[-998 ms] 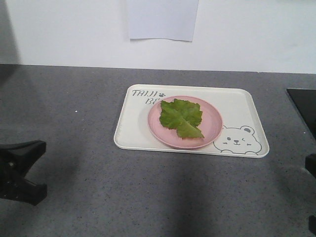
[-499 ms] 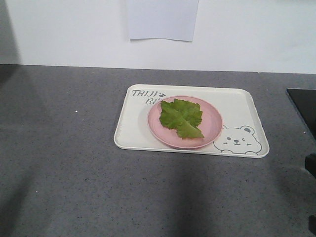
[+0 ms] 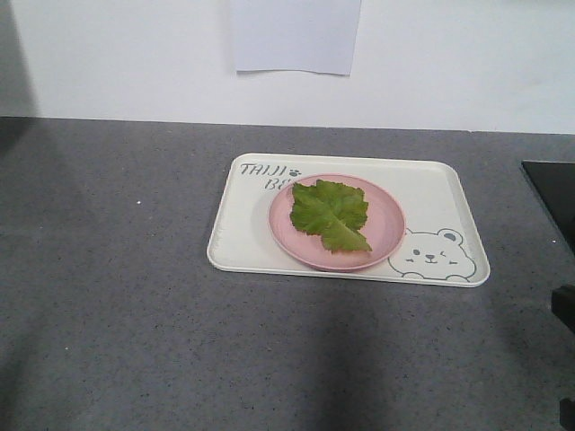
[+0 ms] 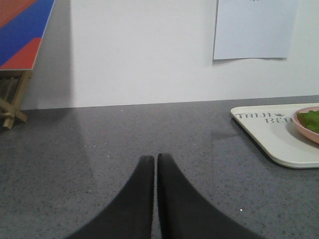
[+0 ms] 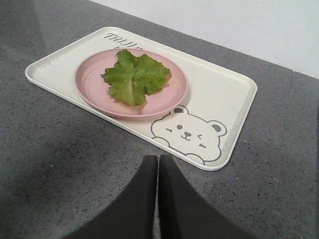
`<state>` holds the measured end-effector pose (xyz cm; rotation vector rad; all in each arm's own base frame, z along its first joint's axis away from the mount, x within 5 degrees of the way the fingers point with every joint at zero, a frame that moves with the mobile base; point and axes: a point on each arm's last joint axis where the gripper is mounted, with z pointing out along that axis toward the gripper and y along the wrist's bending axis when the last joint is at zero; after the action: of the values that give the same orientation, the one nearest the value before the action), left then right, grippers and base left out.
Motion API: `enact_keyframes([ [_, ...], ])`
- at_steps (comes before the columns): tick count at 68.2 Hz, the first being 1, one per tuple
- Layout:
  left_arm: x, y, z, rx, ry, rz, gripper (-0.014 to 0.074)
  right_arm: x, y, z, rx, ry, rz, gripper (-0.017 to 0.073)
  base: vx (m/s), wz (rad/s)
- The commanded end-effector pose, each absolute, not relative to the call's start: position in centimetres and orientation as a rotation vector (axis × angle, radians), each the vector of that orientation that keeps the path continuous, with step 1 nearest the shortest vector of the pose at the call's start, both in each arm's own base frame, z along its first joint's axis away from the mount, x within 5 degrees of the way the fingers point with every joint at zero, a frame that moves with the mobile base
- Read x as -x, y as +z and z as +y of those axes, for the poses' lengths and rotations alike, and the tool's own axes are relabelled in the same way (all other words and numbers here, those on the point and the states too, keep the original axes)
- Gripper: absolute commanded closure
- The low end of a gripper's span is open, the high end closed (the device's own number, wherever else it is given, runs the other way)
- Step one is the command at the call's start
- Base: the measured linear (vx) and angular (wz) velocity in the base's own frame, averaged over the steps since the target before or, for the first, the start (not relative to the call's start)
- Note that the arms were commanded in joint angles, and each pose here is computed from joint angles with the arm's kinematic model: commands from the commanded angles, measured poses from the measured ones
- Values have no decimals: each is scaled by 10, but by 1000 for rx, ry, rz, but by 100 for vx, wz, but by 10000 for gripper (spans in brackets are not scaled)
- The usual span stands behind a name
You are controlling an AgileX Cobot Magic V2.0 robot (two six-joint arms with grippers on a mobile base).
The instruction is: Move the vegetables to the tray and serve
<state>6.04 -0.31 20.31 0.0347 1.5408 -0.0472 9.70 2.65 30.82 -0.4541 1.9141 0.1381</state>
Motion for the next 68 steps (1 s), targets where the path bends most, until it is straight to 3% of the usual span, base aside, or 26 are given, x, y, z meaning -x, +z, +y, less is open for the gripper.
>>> enact_keyframes([
  [1, -61, 198, -1, -8, -26, 1520, 599, -99, 321, 25, 417, 127, 1852, 562, 0, 0],
  [68, -56, 194, -3, 25, -103, 1538, 599, -99, 320, 26, 421, 134, 1859, 562, 0, 0],
])
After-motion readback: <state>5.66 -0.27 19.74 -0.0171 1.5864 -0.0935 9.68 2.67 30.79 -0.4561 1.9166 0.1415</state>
